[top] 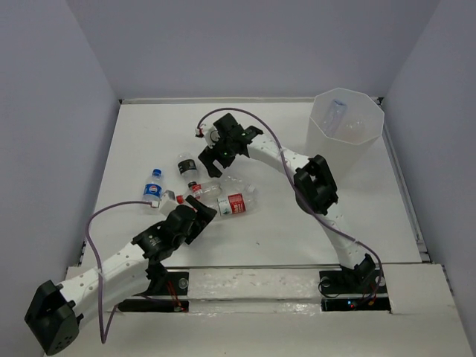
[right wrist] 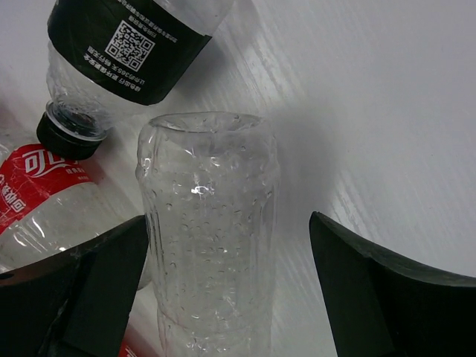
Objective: Put the plastic bottles in the bin
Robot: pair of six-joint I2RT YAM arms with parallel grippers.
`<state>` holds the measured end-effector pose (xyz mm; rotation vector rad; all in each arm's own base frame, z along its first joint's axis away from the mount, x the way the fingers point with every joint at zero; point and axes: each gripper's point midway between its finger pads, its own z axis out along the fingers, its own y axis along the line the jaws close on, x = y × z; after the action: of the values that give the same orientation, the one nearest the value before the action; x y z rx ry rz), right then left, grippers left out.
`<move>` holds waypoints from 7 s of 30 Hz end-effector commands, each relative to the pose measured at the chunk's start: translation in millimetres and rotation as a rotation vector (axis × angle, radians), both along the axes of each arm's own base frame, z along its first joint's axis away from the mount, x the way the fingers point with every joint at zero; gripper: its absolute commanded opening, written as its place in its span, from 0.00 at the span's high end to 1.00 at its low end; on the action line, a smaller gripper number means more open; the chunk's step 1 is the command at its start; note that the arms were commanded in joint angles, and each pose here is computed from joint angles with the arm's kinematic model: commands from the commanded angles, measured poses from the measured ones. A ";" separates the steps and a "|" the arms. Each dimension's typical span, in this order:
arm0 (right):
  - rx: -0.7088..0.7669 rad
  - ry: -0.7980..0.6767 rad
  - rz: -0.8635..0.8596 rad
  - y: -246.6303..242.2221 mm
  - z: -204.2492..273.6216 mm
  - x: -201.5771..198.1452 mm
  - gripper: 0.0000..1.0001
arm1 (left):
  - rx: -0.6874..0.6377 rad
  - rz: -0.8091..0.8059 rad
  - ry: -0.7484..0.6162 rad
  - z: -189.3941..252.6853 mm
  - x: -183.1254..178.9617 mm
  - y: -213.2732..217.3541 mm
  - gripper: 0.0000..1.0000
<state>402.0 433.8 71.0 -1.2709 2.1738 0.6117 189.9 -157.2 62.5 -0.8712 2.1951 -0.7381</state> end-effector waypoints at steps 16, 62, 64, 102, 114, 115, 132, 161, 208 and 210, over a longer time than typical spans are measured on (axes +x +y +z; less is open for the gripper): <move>0.119 -0.172 -0.069 -4.2 57.4 11.6 0.55 | -0.038 0.265 -0.055 -4.1 46.9 4.4 0.01; 0.601 -0.764 -0.642 -234.2 392.9 -21.6 0.64 | 0.119 0.141 -0.148 -12.3 61.3 -2.1 0.30; 0.645 -0.821 -0.709 -265.0 421.8 -19.6 0.64 | 0.130 0.134 -0.155 -11.7 61.4 -1.2 0.32; 0.721 -0.879 -0.857 -365.4 323.7 49.1 0.07 | 0.119 -0.086 -0.568 160.0 89.2 -63.7 0.52; 0.777 -0.768 -0.952 -373.4 394.8 -24.9 0.05 | 0.099 -0.072 -0.805 305.9 116.2 -100.0 0.52; 0.807 -0.757 -0.926 -368.4 397.9 -36.6 0.10 | 0.126 -0.070 -0.832 317.4 118.7 -101.6 0.52; 0.999 -0.610 -0.929 -363.0 331.1 -196.6 1.00 | 0.282 -0.004 -1.104 469.9 188.7 -216.3 0.52; 1.025 -0.686 -0.899 -367.7 352.3 -237.9 1.00 | 0.248 -0.196 -1.425 486.4 172.3 -344.8 0.01; 0.762 0.013 -0.516 -87.0 155.1 -131.6 0.10 | 0.591 0.253 -0.220 96.9 195.7 83.4 0.01; 0.766 0.026 -0.519 -87.7 150.8 -134.0 0.09 | 0.606 0.262 -0.186 85.5 208.9 86.9 0.01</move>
<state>265.9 342.7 193.2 -0.3414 1.9831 1.0108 359.9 -68.1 115.4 -0.6787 2.0416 0.0505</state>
